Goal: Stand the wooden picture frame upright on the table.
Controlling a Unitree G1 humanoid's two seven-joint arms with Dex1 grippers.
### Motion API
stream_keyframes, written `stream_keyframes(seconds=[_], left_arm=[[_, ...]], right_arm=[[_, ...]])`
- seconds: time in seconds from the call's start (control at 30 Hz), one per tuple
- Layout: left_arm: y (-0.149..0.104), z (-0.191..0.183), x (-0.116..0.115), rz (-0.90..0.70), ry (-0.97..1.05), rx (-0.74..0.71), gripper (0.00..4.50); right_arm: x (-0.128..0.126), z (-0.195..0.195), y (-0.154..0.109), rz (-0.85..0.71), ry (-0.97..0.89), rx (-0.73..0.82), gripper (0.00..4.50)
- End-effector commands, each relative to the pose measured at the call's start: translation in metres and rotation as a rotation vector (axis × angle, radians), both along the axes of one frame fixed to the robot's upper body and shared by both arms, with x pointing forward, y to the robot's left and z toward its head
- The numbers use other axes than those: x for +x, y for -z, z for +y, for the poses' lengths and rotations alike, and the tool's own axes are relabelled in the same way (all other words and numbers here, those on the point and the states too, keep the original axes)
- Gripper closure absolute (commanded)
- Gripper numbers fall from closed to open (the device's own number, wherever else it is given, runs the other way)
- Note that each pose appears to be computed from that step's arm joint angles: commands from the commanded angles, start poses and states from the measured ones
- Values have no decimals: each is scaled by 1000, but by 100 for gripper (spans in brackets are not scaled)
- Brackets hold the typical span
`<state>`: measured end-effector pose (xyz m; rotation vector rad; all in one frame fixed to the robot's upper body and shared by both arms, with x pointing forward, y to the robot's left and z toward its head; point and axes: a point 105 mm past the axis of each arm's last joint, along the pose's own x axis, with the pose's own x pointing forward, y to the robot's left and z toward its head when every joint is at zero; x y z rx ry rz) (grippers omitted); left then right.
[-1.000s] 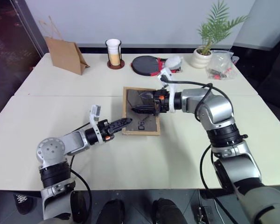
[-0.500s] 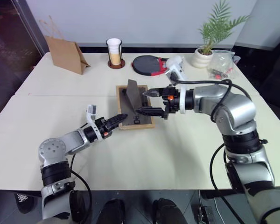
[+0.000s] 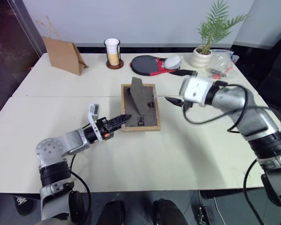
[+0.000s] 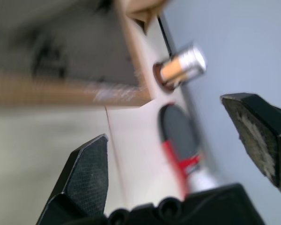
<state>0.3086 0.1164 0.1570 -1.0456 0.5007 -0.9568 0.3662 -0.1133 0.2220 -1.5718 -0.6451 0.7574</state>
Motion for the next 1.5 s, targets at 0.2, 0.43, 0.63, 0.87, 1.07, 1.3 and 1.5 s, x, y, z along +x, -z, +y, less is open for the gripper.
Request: stream_keyframes(seconds=[0.2,0.43,0.63,0.87,1.07,1.3,1.5], left_arm=[[-27,-6,-15,-50,17,-50,349],[-27,-8,-24,-18,10,-46,349],[-26,-6,-27,-19,-5,-38,349],[-20,34,-35,-138,-39,252,16],[-35,100,-25,-443,-112,684,7],[-38,100,-9,-631,-78,806,7],[-33,85,-7,-667,-60,782,7]], right_arm=[[-3,47,-2,-275,-276,-24,6],[12,51,3,-299,-274,-43,127],[15,50,4,-299,-283,-46,342],[12,49,0,-204,-299,19,342],[21,47,9,263,-199,250,342],[-11,52,46,1369,-295,395,342],[1,49,81,1661,-175,435,342]])
